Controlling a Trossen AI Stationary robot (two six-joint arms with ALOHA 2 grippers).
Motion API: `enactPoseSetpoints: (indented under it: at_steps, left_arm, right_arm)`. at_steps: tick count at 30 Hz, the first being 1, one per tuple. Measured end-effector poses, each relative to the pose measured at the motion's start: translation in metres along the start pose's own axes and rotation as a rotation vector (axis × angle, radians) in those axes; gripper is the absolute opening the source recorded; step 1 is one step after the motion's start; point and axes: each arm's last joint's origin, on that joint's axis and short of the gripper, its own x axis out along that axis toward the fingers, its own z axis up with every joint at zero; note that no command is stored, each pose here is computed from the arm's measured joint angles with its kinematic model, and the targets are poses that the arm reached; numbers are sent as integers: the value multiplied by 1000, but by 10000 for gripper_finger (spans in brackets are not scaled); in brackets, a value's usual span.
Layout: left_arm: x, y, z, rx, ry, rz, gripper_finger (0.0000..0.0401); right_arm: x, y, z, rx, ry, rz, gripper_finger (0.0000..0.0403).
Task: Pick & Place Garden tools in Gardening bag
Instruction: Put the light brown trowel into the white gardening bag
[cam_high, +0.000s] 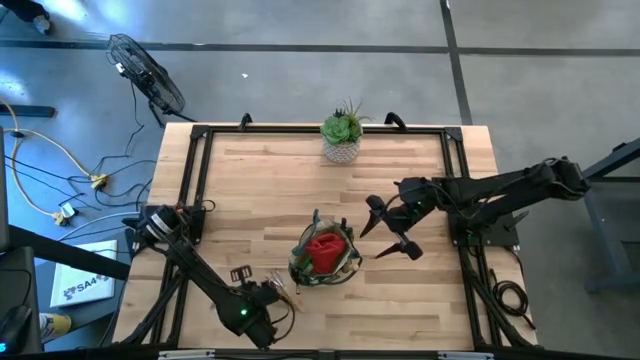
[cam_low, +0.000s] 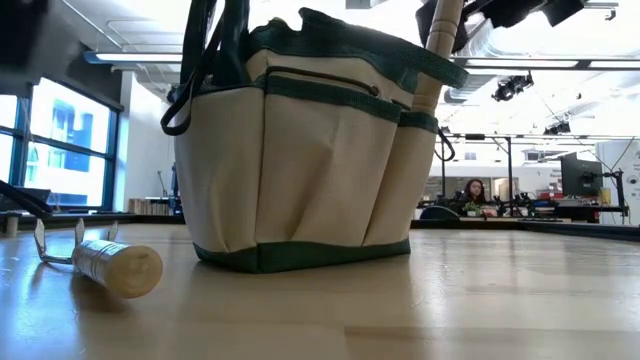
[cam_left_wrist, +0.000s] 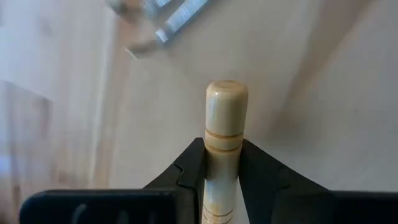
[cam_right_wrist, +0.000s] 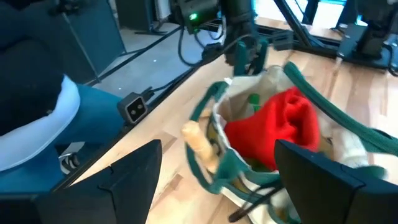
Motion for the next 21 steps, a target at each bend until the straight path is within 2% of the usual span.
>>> enactPoseSetpoints:
  at_steps: [5, 8, 11, 15, 18, 21]
  left_arm:
    - [-46, 1, 10, -101, 16, 28, 64]
    - [-84, -2, 13, -125, -71, -3, 64]
    - [-126, -7, 21, -154, -301, -84, 64]
    - [-177, -17, 34, -142, -793, -150, 63]
    - [-194, -24, 43, -79, -1011, -104, 64]
    - [-195, -29, 53, -48, -1110, -6, 64]
  right_arm:
    - [-4, 11, 4, -26, -14, 29, 302]
    - [-9, 17, 6, -34, -16, 31, 302]
    - [-15, 20, 7, -34, -4, 4, 302]
    - [-20, 24, 6, -35, 13, -18, 302]
    - [-19, 27, 6, -39, 15, -12, 302]
    - [-18, 30, 7, -51, 17, 3, 302]
